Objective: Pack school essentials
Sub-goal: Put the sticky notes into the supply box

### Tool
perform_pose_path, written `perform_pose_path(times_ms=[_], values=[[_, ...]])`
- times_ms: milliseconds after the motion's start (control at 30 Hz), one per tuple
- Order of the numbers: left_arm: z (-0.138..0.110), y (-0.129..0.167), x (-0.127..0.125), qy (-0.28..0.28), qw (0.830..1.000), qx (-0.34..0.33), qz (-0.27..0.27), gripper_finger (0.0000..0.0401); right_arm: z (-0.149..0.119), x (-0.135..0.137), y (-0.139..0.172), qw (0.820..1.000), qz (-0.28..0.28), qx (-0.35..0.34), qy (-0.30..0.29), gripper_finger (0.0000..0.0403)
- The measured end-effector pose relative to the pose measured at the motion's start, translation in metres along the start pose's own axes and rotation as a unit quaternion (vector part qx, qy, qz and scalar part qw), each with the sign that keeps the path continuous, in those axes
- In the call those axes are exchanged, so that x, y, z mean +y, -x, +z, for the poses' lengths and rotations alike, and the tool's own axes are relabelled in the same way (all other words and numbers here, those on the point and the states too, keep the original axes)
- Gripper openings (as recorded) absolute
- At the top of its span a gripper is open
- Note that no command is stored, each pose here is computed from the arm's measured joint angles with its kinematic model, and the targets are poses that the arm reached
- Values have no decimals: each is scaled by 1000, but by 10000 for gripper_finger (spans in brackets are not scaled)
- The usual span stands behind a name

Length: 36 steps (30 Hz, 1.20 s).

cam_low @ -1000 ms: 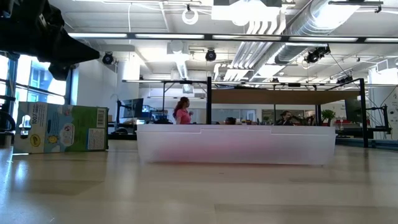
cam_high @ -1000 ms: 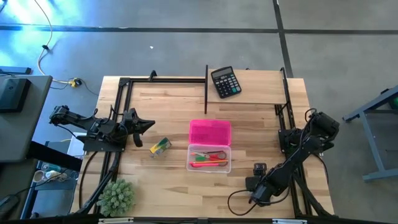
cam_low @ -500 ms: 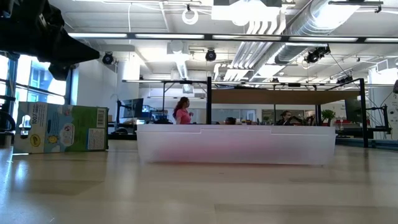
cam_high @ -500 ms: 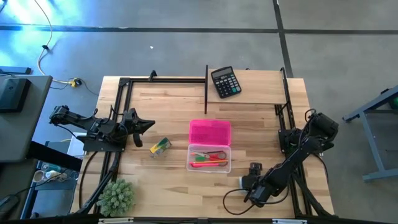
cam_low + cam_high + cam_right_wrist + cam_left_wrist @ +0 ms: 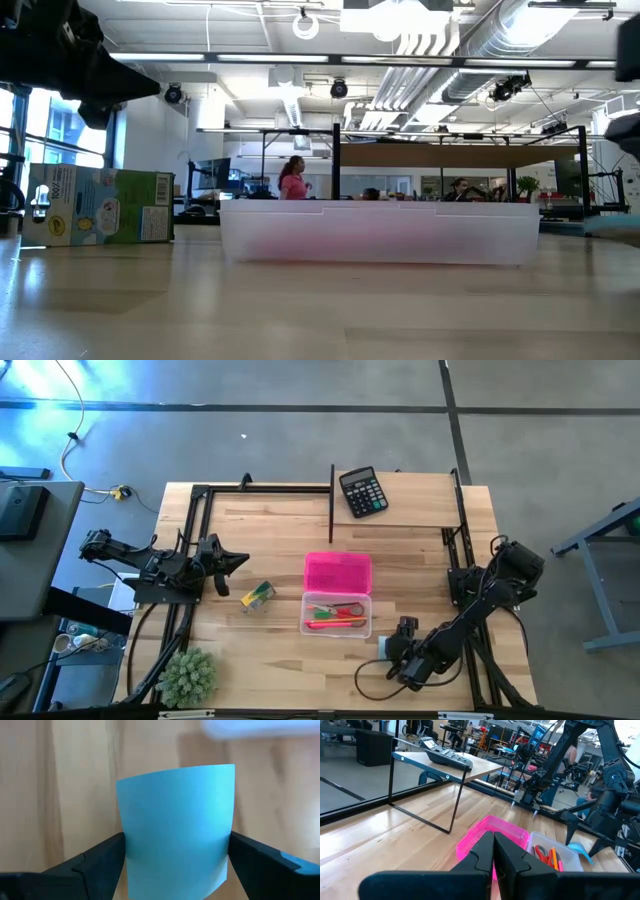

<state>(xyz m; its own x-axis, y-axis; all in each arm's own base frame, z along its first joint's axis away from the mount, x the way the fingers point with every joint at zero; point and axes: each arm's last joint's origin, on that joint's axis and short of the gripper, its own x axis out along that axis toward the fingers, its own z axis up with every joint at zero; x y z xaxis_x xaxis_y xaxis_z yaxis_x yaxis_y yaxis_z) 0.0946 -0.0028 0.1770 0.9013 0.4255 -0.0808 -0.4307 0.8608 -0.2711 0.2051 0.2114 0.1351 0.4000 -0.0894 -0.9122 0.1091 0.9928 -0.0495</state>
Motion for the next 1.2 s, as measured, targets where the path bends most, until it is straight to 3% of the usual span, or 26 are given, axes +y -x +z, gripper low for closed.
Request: perform_pose_path(times_ms=[300,600,867,1200], values=[[0,0,0,0,1000,0,0,1,23,-10,25,998,-10,-51,-24,327],[0,0,0,0,1000,0,0,0,91,-41,48,998,-50,-46,5,327],[0,0,0,0,1000,0,0,1,136,-90,29,999,20,-31,-28,327],[0,0,0,0,1000,0,0,0,146,-108,-15,997,57,26,-47,327]])
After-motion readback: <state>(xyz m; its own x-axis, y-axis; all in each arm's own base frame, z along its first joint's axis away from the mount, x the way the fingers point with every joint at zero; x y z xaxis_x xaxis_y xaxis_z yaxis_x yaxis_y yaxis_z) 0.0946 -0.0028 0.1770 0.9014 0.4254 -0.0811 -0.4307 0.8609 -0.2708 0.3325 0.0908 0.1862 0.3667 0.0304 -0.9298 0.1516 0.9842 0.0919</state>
